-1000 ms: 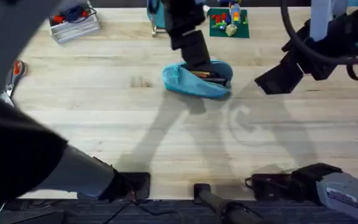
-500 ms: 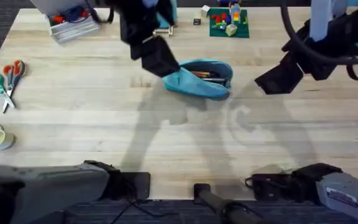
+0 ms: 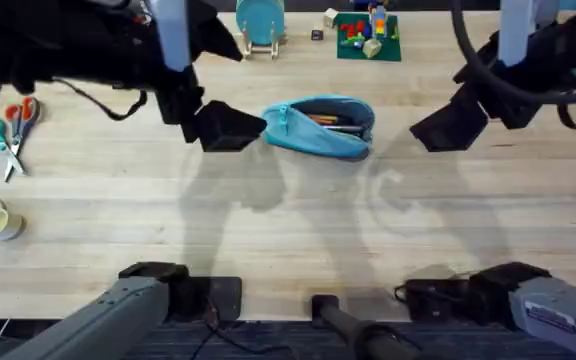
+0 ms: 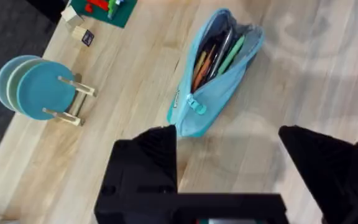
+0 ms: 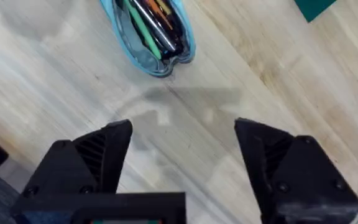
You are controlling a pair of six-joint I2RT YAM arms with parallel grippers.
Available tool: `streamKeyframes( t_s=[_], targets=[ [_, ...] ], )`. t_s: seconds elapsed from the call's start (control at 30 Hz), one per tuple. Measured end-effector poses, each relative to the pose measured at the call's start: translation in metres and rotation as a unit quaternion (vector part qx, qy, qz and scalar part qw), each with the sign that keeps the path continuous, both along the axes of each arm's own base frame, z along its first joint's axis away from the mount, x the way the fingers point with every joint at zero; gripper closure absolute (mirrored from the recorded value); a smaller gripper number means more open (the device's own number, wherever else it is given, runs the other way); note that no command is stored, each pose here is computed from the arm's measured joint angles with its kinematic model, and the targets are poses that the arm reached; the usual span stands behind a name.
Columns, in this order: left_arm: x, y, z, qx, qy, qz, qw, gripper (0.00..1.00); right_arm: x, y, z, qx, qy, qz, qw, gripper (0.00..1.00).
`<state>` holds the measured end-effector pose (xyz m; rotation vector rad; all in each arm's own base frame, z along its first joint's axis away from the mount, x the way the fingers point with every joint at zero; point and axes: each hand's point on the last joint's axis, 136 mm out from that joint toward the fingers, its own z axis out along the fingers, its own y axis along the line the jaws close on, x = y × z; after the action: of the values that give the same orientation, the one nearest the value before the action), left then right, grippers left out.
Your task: Unzip the bag, pick up the pens from the table one at a time and place them inside, then zip the bag closed.
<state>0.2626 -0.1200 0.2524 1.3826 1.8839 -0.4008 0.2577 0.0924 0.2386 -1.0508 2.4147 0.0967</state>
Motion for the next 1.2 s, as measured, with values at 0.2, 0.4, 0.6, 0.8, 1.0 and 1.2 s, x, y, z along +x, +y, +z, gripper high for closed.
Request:
streamKeyframes(
  t_s=[0.2,0.4,0.6,0.8,1.0,1.2],
  targets=[
    [0.006,0.011,-0.008,-0.065,0.007,0.016,0.998,0.008,0.000,0.000,0.000,0.000,0.000,0.000,1.000,0.003],
    [0.016,0.029,-0.017,-0.105,-0.012,0.034,0.994,0.009,0.000,0.000,0.000,0.000,0.000,0.000,1.000,0.003],
    [0.024,0.055,-0.027,-0.113,-0.023,0.074,0.991,0.009,0.000,0.000,0.000,0.000,0.000,0.000,1.000,0.003],
    [0.036,0.080,-0.040,-0.128,-0.002,0.111,0.986,0.010,0.000,0.000,0.000,0.000,0.000,0.000,1.000,0.003],
    [0.044,0.079,-0.060,-0.156,0.036,0.101,0.982,0.009,0.000,0.000,0.000,0.000,0.000,0.000,1.000,0.003],
    [0.049,0.080,-0.076,-0.159,0.042,0.082,0.983,0.010,0.000,0.000,0.000,0.000,0.000,0.000,1.000,0.003]
  ],
)
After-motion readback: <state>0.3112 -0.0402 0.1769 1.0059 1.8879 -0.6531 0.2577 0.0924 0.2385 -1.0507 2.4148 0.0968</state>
